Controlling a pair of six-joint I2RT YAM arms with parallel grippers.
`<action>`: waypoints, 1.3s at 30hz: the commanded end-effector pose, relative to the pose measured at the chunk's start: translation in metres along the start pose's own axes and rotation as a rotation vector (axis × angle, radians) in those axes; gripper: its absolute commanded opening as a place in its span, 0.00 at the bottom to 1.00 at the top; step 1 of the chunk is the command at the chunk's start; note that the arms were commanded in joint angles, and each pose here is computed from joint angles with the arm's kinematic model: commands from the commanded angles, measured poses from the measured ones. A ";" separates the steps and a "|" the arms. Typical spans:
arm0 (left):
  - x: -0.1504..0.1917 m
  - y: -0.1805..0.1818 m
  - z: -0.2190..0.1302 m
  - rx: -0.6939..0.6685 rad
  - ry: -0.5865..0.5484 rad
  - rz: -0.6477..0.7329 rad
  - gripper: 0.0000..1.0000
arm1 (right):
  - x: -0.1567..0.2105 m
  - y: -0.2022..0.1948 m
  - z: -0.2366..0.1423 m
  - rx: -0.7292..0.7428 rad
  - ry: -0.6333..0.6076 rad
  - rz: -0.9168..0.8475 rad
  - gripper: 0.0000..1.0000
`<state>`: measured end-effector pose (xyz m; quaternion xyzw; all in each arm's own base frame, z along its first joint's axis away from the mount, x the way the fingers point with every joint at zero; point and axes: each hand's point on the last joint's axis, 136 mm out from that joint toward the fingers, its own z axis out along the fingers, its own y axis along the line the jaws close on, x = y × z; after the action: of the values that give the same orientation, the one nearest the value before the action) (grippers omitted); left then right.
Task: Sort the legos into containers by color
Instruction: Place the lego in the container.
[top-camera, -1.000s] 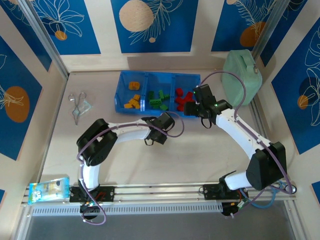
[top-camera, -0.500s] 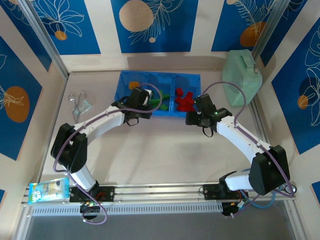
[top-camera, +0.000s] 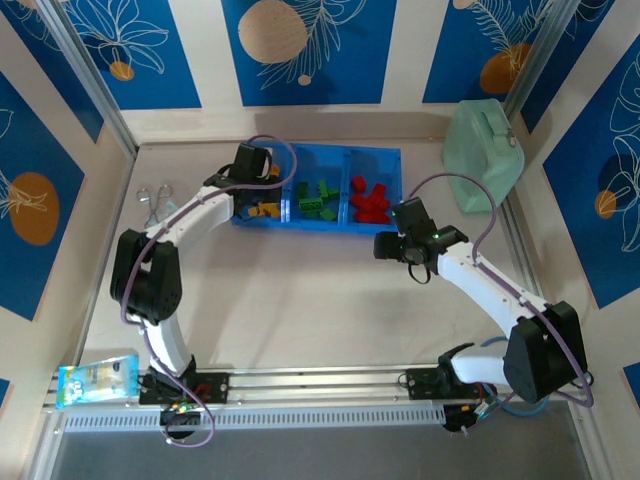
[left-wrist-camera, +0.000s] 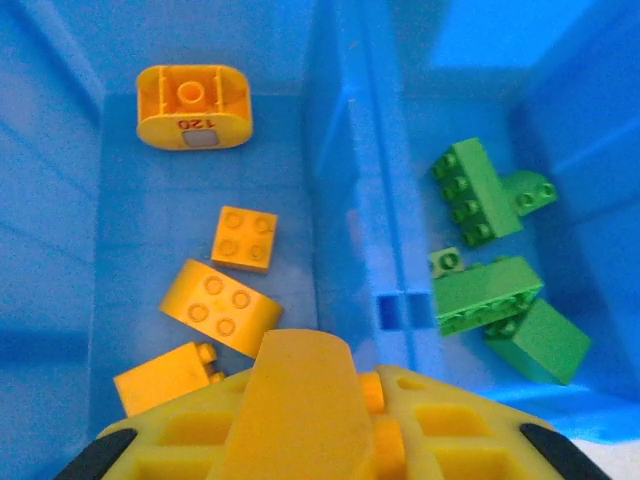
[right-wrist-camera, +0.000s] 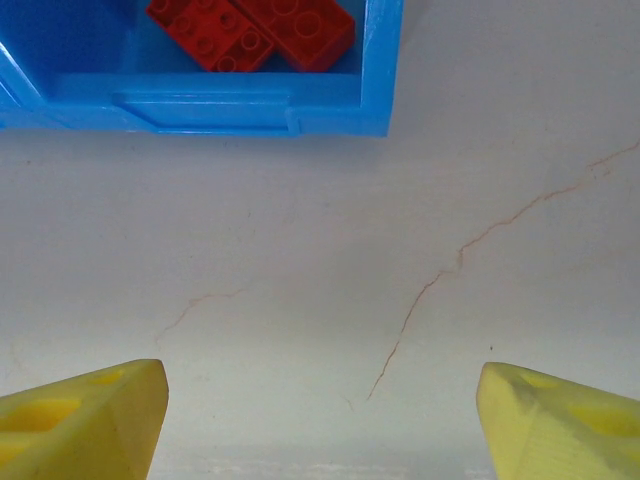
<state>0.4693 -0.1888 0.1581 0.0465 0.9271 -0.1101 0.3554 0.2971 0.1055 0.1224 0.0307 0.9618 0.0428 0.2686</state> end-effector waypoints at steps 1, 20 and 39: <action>-0.014 0.010 0.011 0.016 -0.010 -0.029 0.28 | 0.003 0.005 -0.003 -0.038 -0.007 0.019 0.82; -0.033 0.026 0.018 -0.002 -0.068 -0.060 0.63 | -0.006 0.004 -0.018 -0.048 -0.057 0.009 0.85; 0.036 0.062 -0.139 -0.210 -0.431 0.004 0.95 | -0.034 -0.022 -0.073 -0.092 -0.545 -0.060 0.99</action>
<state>0.3759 -0.1115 0.2188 0.0003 0.8581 -0.0685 0.5089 0.2848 0.0851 0.1972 0.0023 0.8721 0.0878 0.4813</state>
